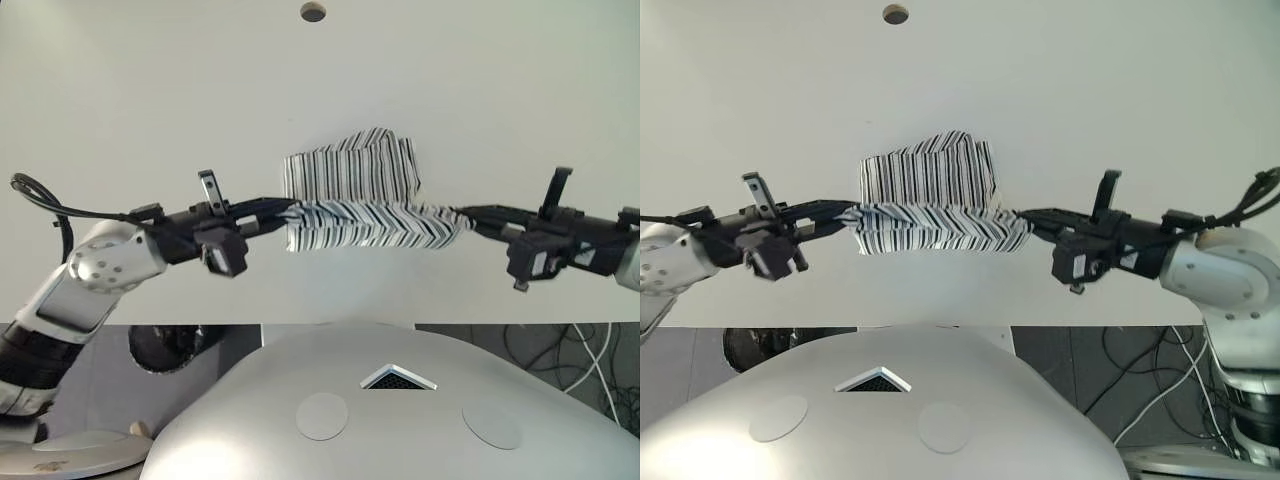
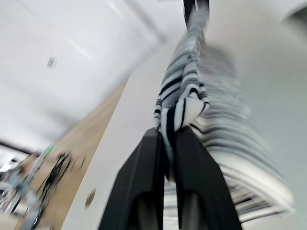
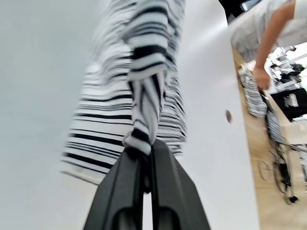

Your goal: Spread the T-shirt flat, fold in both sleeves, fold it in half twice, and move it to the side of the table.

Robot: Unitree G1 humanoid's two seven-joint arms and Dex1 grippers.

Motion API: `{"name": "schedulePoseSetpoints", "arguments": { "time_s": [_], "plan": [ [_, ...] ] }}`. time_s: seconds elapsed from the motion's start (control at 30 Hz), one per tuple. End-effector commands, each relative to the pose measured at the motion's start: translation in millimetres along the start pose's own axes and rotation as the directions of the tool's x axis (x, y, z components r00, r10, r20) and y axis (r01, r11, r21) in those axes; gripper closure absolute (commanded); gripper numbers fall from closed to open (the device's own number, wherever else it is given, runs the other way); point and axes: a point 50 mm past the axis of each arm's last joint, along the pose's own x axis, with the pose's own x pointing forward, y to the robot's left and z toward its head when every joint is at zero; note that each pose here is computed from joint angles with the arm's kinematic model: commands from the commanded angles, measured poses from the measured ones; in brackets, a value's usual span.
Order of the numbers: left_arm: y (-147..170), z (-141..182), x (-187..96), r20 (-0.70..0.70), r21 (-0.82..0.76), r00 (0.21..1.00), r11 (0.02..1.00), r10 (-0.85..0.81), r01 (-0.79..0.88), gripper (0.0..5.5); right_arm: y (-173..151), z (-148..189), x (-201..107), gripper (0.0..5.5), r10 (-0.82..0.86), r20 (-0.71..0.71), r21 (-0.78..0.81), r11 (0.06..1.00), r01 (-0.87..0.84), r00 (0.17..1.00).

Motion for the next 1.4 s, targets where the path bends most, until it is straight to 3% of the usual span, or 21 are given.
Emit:
{"name": "schedulePoseSetpoints", "arguments": {
  "time_s": [0.03,0.17,0.43,0.57,0.7,0.77,0.87,1.0,1.13,1.2,1.33,1.4],
  "plan": [
    [12,-23,8,-0.099,0.072,0.991,0.994,0.090,-0.083,5.38,-20,-15,19,5.48,-0.005,-0.041,-0.009,1.000,0.004,0.999],
    [21,-48,20,-0.174,0.189,0.969,0.972,0.173,-0.140,5.38,-45,-41,35,5.48,-0.008,-0.137,-0.047,0.999,0.002,0.991],
    [14,-70,40,-0.199,0.212,0.963,0.968,0.180,-0.137,5.38,-65,-60,85,5.48,0.088,-0.108,-0.016,0.996,-0.091,0.990],
    [-3,-85,42,-0.265,0.183,0.960,0.982,0.094,-0.046,4.55,-62,-67,105,4.60,0.135,-0.096,0.053,0.990,-0.130,0.986],
    [-9,-100,41,-0.322,0.163,0.942,0.985,0.099,-0.048,3.80,-69,-76,112,3.79,0.013,-0.091,0.123,0.992,-0.002,0.996],
    [-6,-107,39,-0.345,0.157,0.928,0.983,0.143,-0.093,3.50,-74,-84,110,3.75,-0.066,-0.105,0.207,0.974,0.087,0.992],
    [13,-111,36,-0.350,0.137,0.882,0.948,0.316,-0.286,3.04,-80,-92,108,3.75,-0.172,-0.105,0.382,0.902,0.199,0.980],
    [43,-102,34,-0.292,-0.063,0.777,0.799,0.558,-0.598,3.04,-77,-106,105,3.75,-0.233,-0.127,0.573,0.777,0.263,0.964],
    [49,-99,37,-0.314,-0.402,0.762,0.648,0.566,-0.647,3.04,-74,-103,108,3.75,-0.248,-0.095,0.625,0.739,0.252,0.964],
    [45,-103,40,-0.356,-0.491,0.774,0.600,0.523,-0.631,3.04,-73,-98,111,3.75,-0.257,-0.068,0.641,0.729,0.240,0.964],
    [42,-108,38,-0.419,-0.427,0.765,0.637,0.490,-0.642,3.04,-81,-90,111,3.75,-0.355,-0.053,0.649,0.698,0.303,0.933],
    [45,-97,40,-0.369,-0.372,0.772,0.679,0.517,-0.633,3.04,-89,-72,113,3.75,-0.424,0.030,0.650,0.696,0.304,0.905]
  ]
}}
